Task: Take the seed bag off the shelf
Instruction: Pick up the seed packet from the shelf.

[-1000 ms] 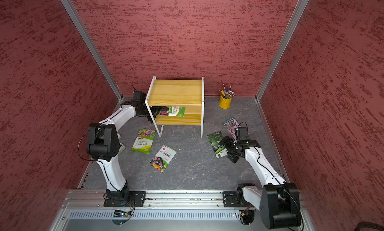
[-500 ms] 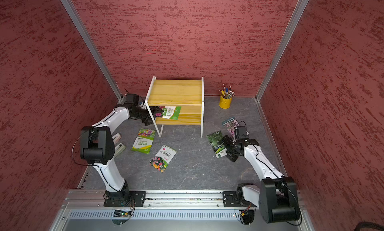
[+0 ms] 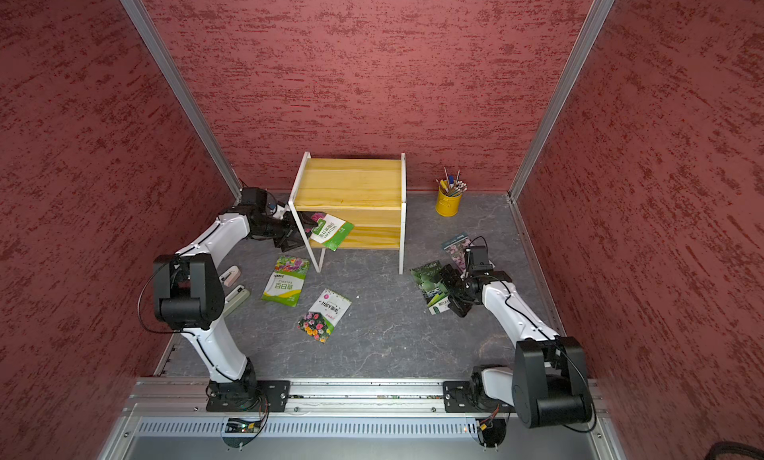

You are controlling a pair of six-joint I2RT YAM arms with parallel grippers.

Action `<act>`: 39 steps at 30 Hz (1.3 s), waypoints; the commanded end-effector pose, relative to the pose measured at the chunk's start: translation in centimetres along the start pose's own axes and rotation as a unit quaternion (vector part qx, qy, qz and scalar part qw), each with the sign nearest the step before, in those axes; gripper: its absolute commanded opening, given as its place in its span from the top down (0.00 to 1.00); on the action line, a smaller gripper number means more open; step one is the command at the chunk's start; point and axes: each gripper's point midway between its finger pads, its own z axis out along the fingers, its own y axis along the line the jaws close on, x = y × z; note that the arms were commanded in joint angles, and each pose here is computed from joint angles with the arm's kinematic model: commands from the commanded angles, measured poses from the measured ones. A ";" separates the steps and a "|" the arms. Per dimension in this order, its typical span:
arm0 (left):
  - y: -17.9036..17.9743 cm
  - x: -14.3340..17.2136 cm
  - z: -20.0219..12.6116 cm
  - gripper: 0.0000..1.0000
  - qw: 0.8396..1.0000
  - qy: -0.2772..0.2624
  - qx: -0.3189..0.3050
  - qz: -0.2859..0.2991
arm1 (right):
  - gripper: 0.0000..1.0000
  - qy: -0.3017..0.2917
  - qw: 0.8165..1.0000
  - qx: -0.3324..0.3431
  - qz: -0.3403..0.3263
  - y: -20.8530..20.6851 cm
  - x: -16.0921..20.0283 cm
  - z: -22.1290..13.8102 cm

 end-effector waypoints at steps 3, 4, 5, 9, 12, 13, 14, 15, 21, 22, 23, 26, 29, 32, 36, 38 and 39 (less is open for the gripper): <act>-0.7 0.3 -1.0 0.19 1.000 -0.005 0.004 0.014 | 0.02 0.000 1.000 -0.015 -0.012 1.3 -0.1 0.0; -1.0 0.2 -1.1 0.19 1.000 -0.007 0.008 0.016 | 0.02 0.000 1.000 -0.015 -0.012 1.3 -0.1 0.0; -1.2 0.2 -1.2 0.22 1.000 -0.008 0.011 0.016 | 0.02 0.000 1.000 -0.014 -0.011 1.3 -0.2 0.0; -1.6 0.0 -1.6 0.38 0.999 -0.012 0.027 0.013 | 0.02 0.002 1.000 -0.014 -0.011 1.3 -0.1 0.2; -1.9 -0.3 -1.9 0.51 0.999 -0.015 0.045 0.011 | 0.02 0.003 1.000 -0.013 -0.012 1.4 0.0 0.4; -2.0 -0.4 -1.9 0.53 0.999 -0.016 0.048 0.010 | 0.02 0.003 1.000 -0.012 -0.012 1.4 0.0 0.5; -2.1 -0.4 -1.9 0.56 0.999 -0.016 0.050 0.010 | 0.02 0.004 1.000 -0.012 -0.011 1.3 0.0 0.5; -2.2 -0.5 -2.1 0.57 0.998 -0.019 0.052 0.011 | 0.02 0.005 1.000 -0.012 -0.011 1.4 0.0 0.6; -2.6 -0.7 -3.3 0.68 0.998 -0.029 0.052 0.014 | 0.02 0.005 1.000 -0.013 -0.013 1.8 0.0 0.7; -2.6 -0.6 -3.5 0.68 0.998 -0.029 0.050 0.015 | 0.02 0.005 1.000 -0.013 -0.013 1.9 0.0 0.7; -2.6 -0.6 -3.8 0.70 0.998 -0.030 0.049 0.016 | 0.02 0.005 1.000 -0.013 -0.013 1.9 0.0 0.7; -2.7 -0.5 -4.3 0.74 0.998 -0.032 0.047 0.020 | 0.02 0.006 1.000 -0.015 -0.013 2.0 0.0 0.9; -2.5 -0.5 -4.8 0.81 0.998 -0.035 0.046 0.019 | 0.02 0.008 1.000 -0.015 -0.014 1.9 0.2 1.1; -2.6 -0.4 -5.1 0.95 0.998 -0.037 0.046 0.021 | 0.02 0.009 1.000 -0.014 -0.013 1.9 0.4 1.1; -2.9 -0.4 -5.8 1.00 0.998 -0.043 0.049 0.024 | 0.02 0.008 1.000 -0.016 -0.014 1.8 0.5 1.0; -3.1 -0.6 -6.5 1.00 0.997 -0.049 0.053 0.021 | 0.02 0.007 1.000 -0.018 -0.015 1.8 0.6 0.8; -3.2 -0.7 -6.8 1.00 0.997 -0.054 0.054 0.021 | 0.02 0.006 1.000 -0.018 -0.015 1.9 0.6 0.7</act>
